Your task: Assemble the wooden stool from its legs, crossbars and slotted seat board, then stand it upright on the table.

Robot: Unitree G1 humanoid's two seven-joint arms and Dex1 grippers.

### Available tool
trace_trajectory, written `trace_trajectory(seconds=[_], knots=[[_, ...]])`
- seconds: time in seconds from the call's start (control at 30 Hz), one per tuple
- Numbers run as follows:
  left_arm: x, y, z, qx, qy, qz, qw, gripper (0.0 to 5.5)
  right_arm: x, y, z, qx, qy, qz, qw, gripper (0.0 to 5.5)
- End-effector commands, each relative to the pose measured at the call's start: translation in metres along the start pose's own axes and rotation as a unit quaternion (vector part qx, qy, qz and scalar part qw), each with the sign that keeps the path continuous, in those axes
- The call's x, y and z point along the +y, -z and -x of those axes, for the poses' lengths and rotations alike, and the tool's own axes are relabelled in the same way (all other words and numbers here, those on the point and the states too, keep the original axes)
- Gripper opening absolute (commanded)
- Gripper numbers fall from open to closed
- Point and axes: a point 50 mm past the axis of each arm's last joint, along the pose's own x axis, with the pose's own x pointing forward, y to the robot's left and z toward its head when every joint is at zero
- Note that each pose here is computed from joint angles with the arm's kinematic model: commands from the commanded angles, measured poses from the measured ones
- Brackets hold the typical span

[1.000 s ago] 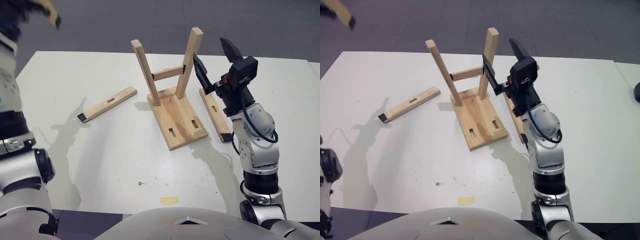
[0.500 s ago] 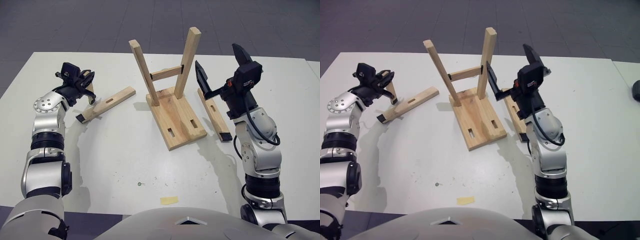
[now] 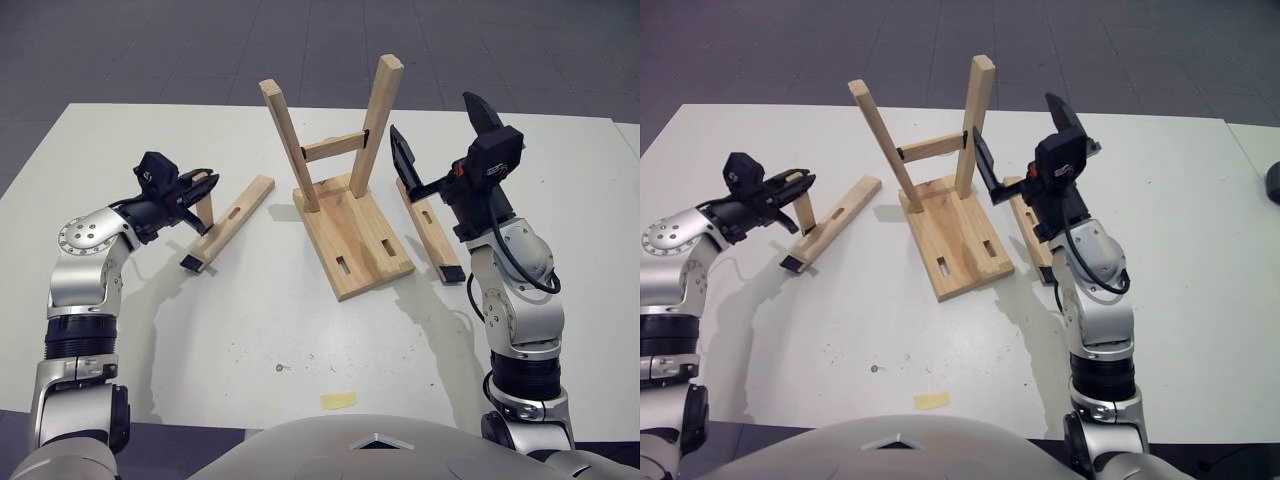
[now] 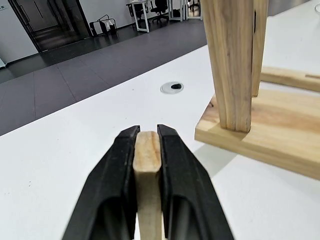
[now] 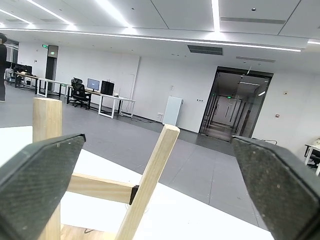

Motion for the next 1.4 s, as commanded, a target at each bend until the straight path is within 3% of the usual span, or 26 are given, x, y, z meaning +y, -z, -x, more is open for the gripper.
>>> trace_trajectory(seconds=[0.03,0.23,0.4,0.67,1.0,1.4], knots=[[0.005,-0.024,-0.004,-0.049,-0.032,0.024,0.998,0.41,-0.001,-0.001,-0.001,0.0,-0.001,0.001,1.0,5.4],[0.007,-0.044,-0.017,-0.114,-0.053,0.084,0.988,0.41,-0.001,0.001,-0.001,0.002,0.003,-0.001,1.0,5.4],[0.008,-0.017,-0.035,-0.098,-0.066,0.143,0.983,0.41,0.001,0.003,0.0,0.004,0.003,-0.003,1.0,5.4],[0.004,0.016,-0.025,-0.059,-0.089,0.164,0.981,0.41,-0.002,0.004,-0.002,0.007,0.001,0.0,1.0,5.4],[0.002,0.029,-0.02,-0.042,-0.114,0.159,0.98,0.41,0.0,0.006,-0.002,0.009,-0.004,-0.003,1.0,5.4],[0.003,0.002,-0.021,-0.078,-0.098,0.139,0.982,0.41,0.001,0.007,0.0,0.012,-0.003,-0.005,1.0,5.4]])
